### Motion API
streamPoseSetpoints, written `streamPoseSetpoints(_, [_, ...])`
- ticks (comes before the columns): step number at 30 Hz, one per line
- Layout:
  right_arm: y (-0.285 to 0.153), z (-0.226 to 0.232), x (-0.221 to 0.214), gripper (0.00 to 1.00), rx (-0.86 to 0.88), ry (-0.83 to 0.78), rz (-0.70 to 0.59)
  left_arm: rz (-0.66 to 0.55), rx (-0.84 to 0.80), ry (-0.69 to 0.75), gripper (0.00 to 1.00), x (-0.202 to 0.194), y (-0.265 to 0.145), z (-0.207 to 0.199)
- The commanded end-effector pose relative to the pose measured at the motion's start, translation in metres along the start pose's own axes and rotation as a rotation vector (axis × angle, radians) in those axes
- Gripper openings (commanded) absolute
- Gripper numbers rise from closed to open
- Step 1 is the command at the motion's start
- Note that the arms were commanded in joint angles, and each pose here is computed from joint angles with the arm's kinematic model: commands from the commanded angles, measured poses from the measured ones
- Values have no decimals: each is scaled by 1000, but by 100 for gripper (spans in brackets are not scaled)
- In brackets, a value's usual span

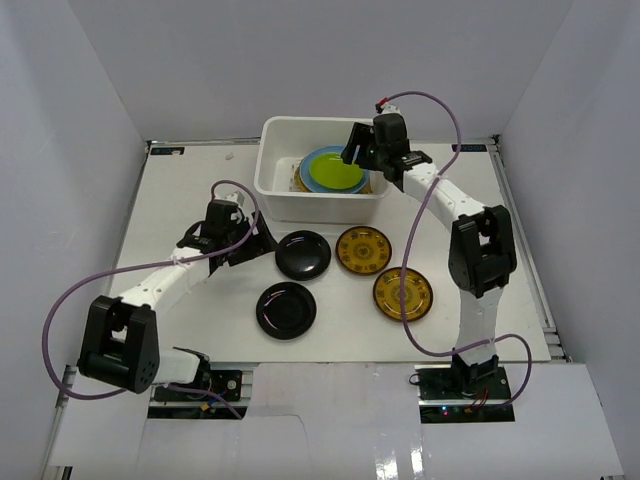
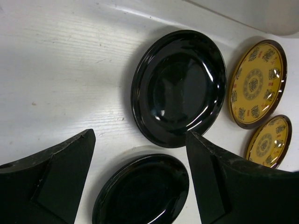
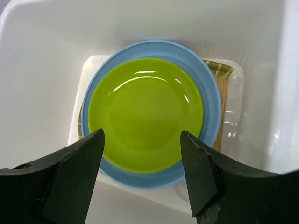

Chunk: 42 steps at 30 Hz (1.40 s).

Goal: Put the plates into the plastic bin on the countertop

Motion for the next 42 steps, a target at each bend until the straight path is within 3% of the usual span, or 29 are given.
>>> streamPoseSetpoints(1, [-74,35,61,72,102,-72,-207,-29,-90,-32,88,11,10,-13])
streamPoseSetpoints(4, [-101,21,41,61,94,-108,-196,-4,-94,-58,82,7,23,-12])
streamPoseSetpoints(6, [-130,4,14,46,94,-104,-175,10,-96,-77,73,5,30,-11])
streamPoseSetpoints(7, [-157,8,17,44,153,-101,-235,34,-89,-87,70,2,37,-9])
streamPoseSetpoints(8, [-158,-10,-16,43,131,-84,-168,36,-86,-92,68,1,40,-8])
streamPoseSetpoints(10, [-183,-17,-33,40,163,-65,-176,50,-62,-108,63,-3,48,-5])
streamPoseSetpoints(12, [-188,-40,-79,38,155,-45,-71,58,-59,-113,61,-3,52,-4])
streamPoseSetpoints(14, [-206,-52,-100,38,169,-30,-43,66,-57,-122,58,-4,59,-3])
streamPoseSetpoints(16, [-220,-76,-126,57,119,-13,-18,74,-72,-127,57,-5,62,-4])
streamPoseSetpoints(18, [-229,-96,-141,69,55,15,21,87,-72,-133,54,-8,66,-2])
streamPoseSetpoints(24, [-238,-134,-162,67,57,139,77,89,-69,-135,48,-6,74,-2])
streamPoseSetpoints(31, [-223,-132,-149,65,125,170,87,107,-79,-153,42,-10,81,-1])
streamPoseSetpoints(32, [-222,-132,-147,63,129,166,87,107,-81,-151,39,-10,81,-1])
streamPoseSetpoints(33, [-220,-134,-147,63,99,170,92,100,-80,-150,23,-9,80,-2])
streamPoseSetpoints(36, [-222,-147,-153,63,-26,175,74,76,-45,-150,0,-7,76,0])
streamPoseSetpoints(39, [-222,-155,-166,65,-51,190,88,41,-55,-141,0,-2,63,-3])
streamPoseSetpoints(42, [-214,-146,-155,60,44,170,74,-27,-101,-132,0,7,39,-12])
Point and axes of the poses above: each gripper's point midway between its finger pads, its own y axis out along the fingers, its own z axis along the line the jaws close on, x = y × z, the point moved 9 cm from there along -y, back along the fingers, and after that the axes turned 4 degrees about y, right-handed, at the moved point
